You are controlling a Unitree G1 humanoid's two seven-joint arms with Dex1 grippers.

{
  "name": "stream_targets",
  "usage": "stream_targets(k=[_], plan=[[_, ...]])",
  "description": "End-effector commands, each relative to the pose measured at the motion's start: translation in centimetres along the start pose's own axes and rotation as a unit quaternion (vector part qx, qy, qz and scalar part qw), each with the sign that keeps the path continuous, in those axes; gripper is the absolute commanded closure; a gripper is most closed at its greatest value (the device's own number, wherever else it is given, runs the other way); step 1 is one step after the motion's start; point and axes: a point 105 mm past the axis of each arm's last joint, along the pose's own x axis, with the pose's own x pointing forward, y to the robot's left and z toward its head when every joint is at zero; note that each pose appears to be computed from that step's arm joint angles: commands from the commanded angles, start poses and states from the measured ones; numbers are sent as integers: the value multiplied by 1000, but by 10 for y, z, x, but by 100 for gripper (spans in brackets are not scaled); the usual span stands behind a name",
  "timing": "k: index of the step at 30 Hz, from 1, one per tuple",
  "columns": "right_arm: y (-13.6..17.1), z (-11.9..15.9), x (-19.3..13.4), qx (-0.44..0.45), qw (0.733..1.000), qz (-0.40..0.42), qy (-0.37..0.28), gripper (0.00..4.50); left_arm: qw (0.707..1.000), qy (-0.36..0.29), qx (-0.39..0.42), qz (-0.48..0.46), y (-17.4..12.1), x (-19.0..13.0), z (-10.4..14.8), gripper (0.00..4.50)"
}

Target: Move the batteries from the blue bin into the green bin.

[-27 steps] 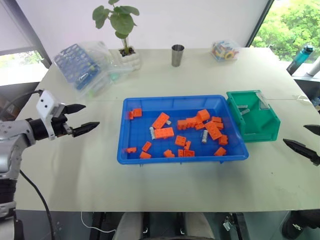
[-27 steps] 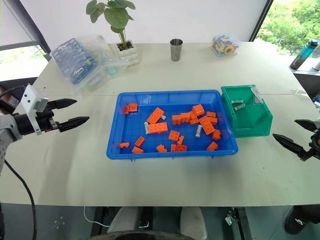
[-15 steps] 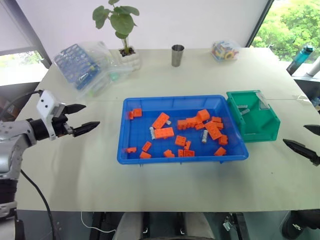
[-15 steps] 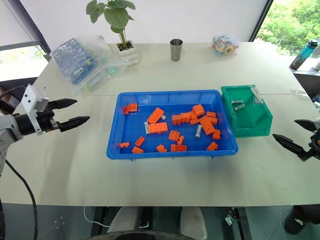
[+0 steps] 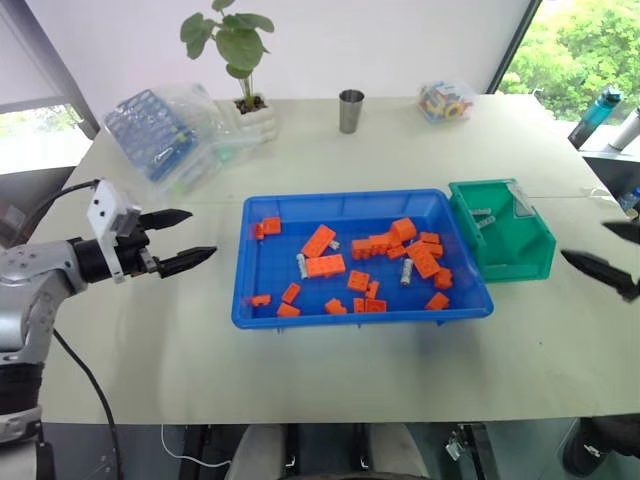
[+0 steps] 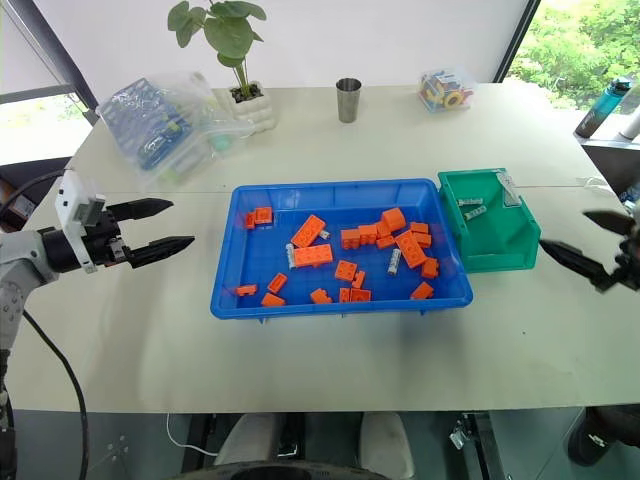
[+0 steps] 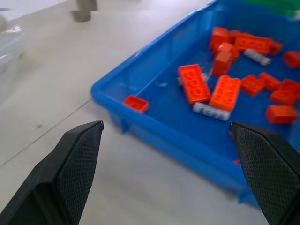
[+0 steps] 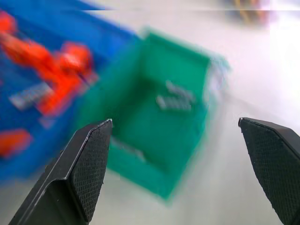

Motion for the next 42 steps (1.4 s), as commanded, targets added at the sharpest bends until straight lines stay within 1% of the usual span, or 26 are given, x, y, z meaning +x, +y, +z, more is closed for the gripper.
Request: stream_targets(k=[1,4,7,11,14,16,19,22,26,30,33,37,42], plan=[[36,40,38,-46,993,96,-44,6,999,-6,23,-39,-12,1,16,0],[78,61,77,-70,976,190,-76,6,998,-4,30,-62,-18,5,20,0],[112,72,112,-87,958,259,-87,6,996,-1,35,-82,-22,9,22,0],[157,70,151,-123,929,341,-69,6,993,3,46,-105,-29,13,25,0],[173,66,180,-124,927,350,-55,6,993,5,48,-107,-32,14,25,0],[188,66,190,-124,917,375,-51,6,993,6,50,-109,-36,14,24,0],[208,67,193,-146,895,418,-53,6,993,5,49,-106,-39,14,24,0],[218,65,200,-179,882,433,-49,6,993,4,47,-104,-41,14,24,0],[227,64,212,-205,872,443,-40,6,994,4,44,-105,-44,15,24,0],[236,54,223,-270,846,459,-5,6,994,6,42,-105,-45,15,23,0],[242,53,230,-299,832,467,15,6,994,4,42,-105,-45,16,23,0],[246,50,237,-313,824,471,36,6,994,2,44,-104,-45,17,25,0],[243,44,243,-313,821,472,71,6,994,-4,46,-103,-46,20,27,0]])
